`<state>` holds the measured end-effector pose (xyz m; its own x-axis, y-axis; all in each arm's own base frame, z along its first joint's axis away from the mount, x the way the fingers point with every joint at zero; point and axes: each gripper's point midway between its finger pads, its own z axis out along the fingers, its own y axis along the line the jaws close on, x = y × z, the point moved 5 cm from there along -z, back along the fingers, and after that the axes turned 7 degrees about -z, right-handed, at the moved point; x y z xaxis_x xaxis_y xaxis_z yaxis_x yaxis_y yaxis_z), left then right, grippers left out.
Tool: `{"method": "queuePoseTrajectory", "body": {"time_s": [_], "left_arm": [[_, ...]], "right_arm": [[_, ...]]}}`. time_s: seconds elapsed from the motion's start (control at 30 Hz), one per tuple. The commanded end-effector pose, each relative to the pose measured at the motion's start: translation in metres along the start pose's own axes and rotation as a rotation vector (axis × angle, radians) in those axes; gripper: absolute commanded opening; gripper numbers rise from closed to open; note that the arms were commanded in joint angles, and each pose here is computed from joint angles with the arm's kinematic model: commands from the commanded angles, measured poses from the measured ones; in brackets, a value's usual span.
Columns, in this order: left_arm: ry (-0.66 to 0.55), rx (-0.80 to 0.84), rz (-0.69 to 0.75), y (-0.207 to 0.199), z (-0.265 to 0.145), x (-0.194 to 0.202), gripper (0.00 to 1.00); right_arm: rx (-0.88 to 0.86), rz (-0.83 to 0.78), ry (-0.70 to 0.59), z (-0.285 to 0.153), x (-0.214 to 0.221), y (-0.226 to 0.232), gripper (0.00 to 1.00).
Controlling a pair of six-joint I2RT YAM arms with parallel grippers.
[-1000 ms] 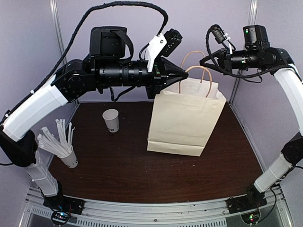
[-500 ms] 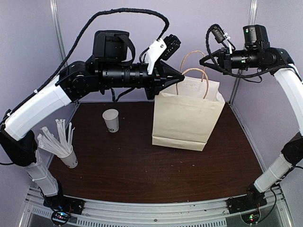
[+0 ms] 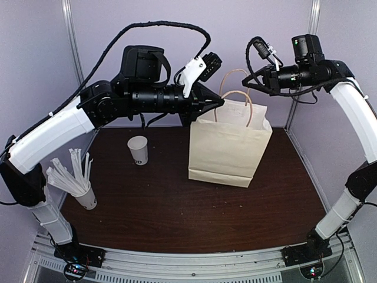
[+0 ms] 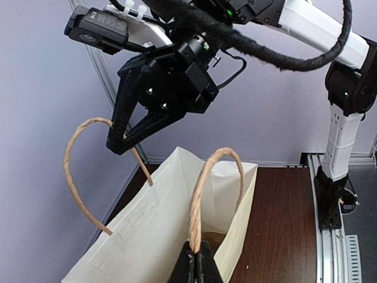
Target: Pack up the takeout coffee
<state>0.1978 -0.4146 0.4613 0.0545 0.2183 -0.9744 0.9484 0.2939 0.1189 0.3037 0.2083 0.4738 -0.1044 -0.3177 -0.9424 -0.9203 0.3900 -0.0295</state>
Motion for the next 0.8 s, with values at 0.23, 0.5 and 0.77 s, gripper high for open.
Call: {"method": "queuePoseTrajectory", "body": {"time_s": [0.23, 0.5, 0.77], "left_arm": [[0.003, -0.191, -0.008, 0.026, -0.012, 0.007, 0.97], [-0.043, -0.275, -0.042, 0.029, -0.04, 0.015, 0.98], [0.117, -0.345, -0.208, 0.021, -0.056, 0.117, 0.93]], "right_arm": [[0.13, 0.042, 0.097, 0.008, 0.02, -0.025, 1.0], [0.18, 0.103, 0.194, -0.007, 0.056, -0.045, 1.0], [0.403, 0.227, 0.363, -0.022, 0.169, -0.129, 0.98]]}}
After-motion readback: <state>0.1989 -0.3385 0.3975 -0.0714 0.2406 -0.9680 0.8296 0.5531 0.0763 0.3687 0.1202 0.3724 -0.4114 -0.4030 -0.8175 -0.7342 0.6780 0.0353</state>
